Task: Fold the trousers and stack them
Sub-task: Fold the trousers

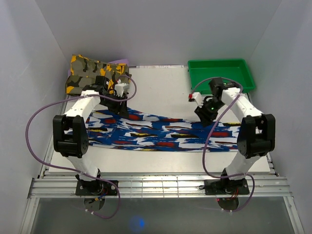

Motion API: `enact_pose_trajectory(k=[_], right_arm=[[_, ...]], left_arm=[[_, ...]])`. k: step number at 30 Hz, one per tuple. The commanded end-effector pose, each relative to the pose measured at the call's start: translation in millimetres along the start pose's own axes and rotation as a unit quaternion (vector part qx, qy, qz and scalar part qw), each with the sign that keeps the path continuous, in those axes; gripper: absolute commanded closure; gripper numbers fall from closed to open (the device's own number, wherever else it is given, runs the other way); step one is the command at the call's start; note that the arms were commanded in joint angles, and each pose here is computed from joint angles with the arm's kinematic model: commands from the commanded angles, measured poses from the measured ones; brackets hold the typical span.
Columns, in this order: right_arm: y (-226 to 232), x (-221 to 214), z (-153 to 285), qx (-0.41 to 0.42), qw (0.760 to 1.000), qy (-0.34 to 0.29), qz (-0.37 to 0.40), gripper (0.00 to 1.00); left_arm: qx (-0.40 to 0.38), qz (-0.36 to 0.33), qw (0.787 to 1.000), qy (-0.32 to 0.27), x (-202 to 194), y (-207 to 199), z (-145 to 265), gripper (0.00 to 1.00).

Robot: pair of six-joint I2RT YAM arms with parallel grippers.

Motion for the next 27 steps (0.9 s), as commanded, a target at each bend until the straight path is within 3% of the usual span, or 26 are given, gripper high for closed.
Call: enact_pose_trajectory(k=[1,3,6,11,19,27], right_arm=[[55,32,0,0.045,0.995,-0.047,0.077,0.53],[81,24,-23,0.072,0.991,-0.025,0.106,0.56],[93,8,-42,0.050,0.989,0.003,0.141,0.59],[80,-12,-52,-0.007,0.986,0.042,0.159,0.65],[80,-31,-64,-0.040,0.981,0.068,0.179,0.63],[76,-35,-77,-0.055,0.977,0.082,0.189,0.63]], left_arm=[[-0.093,-0.072,0.993,0.012,-25,-36,-5,0.49],[-0.099,-0.125,0.987,0.026,-37,-45,-11,0.51],[-0.070,-0.135,0.987,0.053,-56,-34,-19,0.51],[-0.035,-0.087,0.990,0.102,-75,-13,-35,0.52],[0.015,-0.022,0.993,0.112,-83,5,-47,0.37],[0.031,0.043,0.994,0.098,-75,15,-37,0.31]])
Point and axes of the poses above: each gripper's point midway between its finger pads, its own z axis back along the fingers, its own y axis along the line the jaws close on, x = y × z, the point moved 3 cm from there along z, back along the fingers, and after that the axes turned 14 degrees about z, right-handed, at the moved point
